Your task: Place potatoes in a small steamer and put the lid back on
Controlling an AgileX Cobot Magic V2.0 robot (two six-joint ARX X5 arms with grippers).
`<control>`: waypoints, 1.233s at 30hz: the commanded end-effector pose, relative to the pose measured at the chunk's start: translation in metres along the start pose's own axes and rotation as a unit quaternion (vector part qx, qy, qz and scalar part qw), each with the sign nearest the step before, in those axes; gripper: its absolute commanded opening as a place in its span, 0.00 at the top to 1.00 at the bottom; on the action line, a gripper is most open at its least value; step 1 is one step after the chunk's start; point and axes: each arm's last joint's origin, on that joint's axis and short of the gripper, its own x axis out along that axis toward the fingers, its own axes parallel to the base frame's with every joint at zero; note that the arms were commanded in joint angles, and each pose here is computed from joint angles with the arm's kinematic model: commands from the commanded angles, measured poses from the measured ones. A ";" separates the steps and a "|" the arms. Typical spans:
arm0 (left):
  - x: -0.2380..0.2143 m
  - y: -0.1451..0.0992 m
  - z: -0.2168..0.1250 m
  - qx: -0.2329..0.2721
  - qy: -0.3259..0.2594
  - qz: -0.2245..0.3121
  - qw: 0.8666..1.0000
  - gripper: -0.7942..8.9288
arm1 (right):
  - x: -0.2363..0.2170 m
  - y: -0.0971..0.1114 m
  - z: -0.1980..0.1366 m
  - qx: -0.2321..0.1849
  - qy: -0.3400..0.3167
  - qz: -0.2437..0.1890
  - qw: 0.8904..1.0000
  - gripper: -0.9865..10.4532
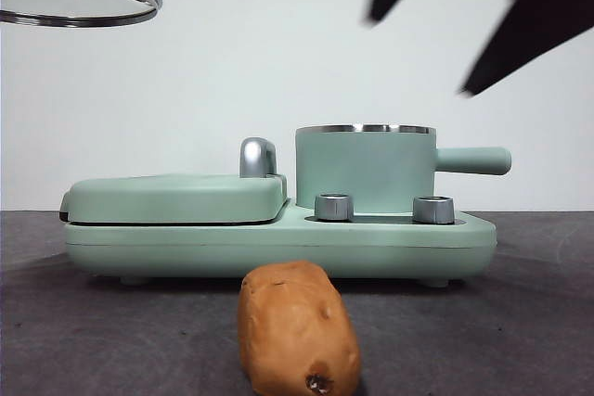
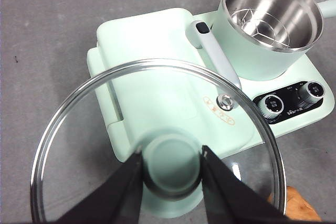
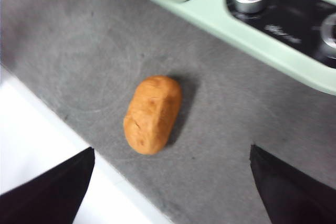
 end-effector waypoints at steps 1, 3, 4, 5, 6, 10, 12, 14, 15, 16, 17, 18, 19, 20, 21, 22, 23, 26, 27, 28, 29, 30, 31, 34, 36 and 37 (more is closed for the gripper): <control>-0.004 -0.001 0.006 0.002 -0.023 -0.004 1.000 0.90 | 0.023 0.018 0.013 0.007 0.031 -0.013 0.999 0.50; -0.004 -0.001 0.006 0.002 -0.023 -0.004 1.000 0.90 | 0.038 0.027 0.019 0.003 0.048 -0.023 0.999 0.50; -0.004 -0.001 0.006 0.002 -0.023 -0.004 1.000 0.90 | 0.046 0.032 0.022 0.000 0.056 -0.031 0.998 0.49; -0.004 -0.001 0.006 0.002 -0.023 -0.003 1.000 0.90 | 0.054 0.035 0.024 0.000 0.066 -0.039 0.997 0.49; -0.004 -0.001 0.006 0.002 -0.023 -0.003 1.000 0.90 | 0.060 0.038 0.026 0.000 0.073 -0.047 0.996 0.49; -0.004 -0.001 0.006 0.002 -0.024 -0.003 1.000 0.90 | 0.087 0.045 0.029 0.000 0.108 -0.067 0.992 0.48; -0.004 -0.001 0.007 0.002 -0.025 -0.003 1.000 0.90 | 0.098 0.047 0.029 -0.002 0.122 -0.072 0.990 0.47; -0.004 -0.001 0.007 0.002 -0.027 -0.003 1.000 0.90 | 0.109 0.048 0.027 -0.005 0.137 -0.077 0.988 0.42; -0.004 -0.001 0.007 0.002 -0.027 -0.003 1.000 0.90 | 0.112 0.049 0.026 -0.006 0.142 -0.079 0.987 0.40; -0.004 -0.001 0.007 0.002 -0.027 -0.003 1.000 0.90 | 0.116 0.048 0.025 -0.006 0.147 -0.082 0.986 0.39; -0.004 -0.001 0.007 0.002 -0.027 -0.003 1.000 0.90 | 0.119 0.048 0.025 -0.006 0.150 -0.083 0.985 0.39; -0.004 -0.001 0.007 0.002 -0.027 -0.003 1.000 0.90 | 0.122 0.048 0.025 -0.006 0.151 -0.084 0.985 0.39; -0.004 -0.001 0.007 0.002 -0.027 -0.003 1.000 0.90 | 0.125 0.048 0.025 -0.006 0.152 -0.084 0.985 0.39; -0.004 -0.001 0.007 0.002 -0.027 -0.003 1.000 0.90 | 0.129 0.048 0.025 -0.006 0.152 -0.084 0.985 0.39; -0.004 -0.001 0.007 0.002 -0.027 -0.003 1.000 0.90 | 0.133 0.047 0.025 -0.006 0.152 -0.084 0.985 0.39; -0.004 -0.001 0.007 0.002 -0.027 -0.003 1.000 0.90 | 0.136 0.047 0.025 -0.006 0.155 -0.085 0.984 0.39; -0.004 -0.001 0.007 0.002 -0.027 -0.003 1.000 0.90 | 0.140 0.046 0.025 -0.006 0.158 -0.087 0.984 0.39; -0.004 -0.001 0.007 0.002 -0.027 -0.003 1.000 0.90 | 0.148 0.045 0.022 -0.006 0.169 -0.092 0.981 0.40; -0.004 -0.001 0.007 0.002 -0.027 -0.003 1.000 0.90 | 0.151 0.045 0.021 -0.008 0.174 -0.093 0.980 0.40; -0.004 -0.001 0.007 0.002 -0.027 -0.003 1.000 0.90 | 0.154 0.045 0.020 -0.008 0.179 -0.095 0.979 0.41; -0.004 -0.001 0.007 0.002 -0.027 -0.003 1.000 0.90 | 0.156 0.044 0.020 -0.007 0.183 -0.094 0.979 0.42; -0.004 -0.001 0.007 0.002 -0.027 -0.003 1.000 0.90 | 0.160 0.044 0.019 -0.010 0.189 -0.095 0.977 0.44; -0.004 -0.001 0.007 0.002 -0.027 -0.003 1.000 0.90 | 0.162 0.043 0.018 -0.011 0.193 -0.096 0.976 0.47; -0.004 -0.001 0.007 0.002 -0.027 -0.003 1.000 0.90 | 0.164 0.043 0.017 -0.015 0.197 -0.096 0.975 0.59; -0.004 -0.001 0.007 0.002 -0.027 -0.003 1.000 0.90 | 0.164 0.043 0.017 -0.017 0.200 -0.092 0.975 0.66; -0.004 -0.001 0.007 0.002 -0.027 -0.003 1.000 0.90 | 0.164 0.043 0.017 -0.016 0.203 -0.088 0.975 0.68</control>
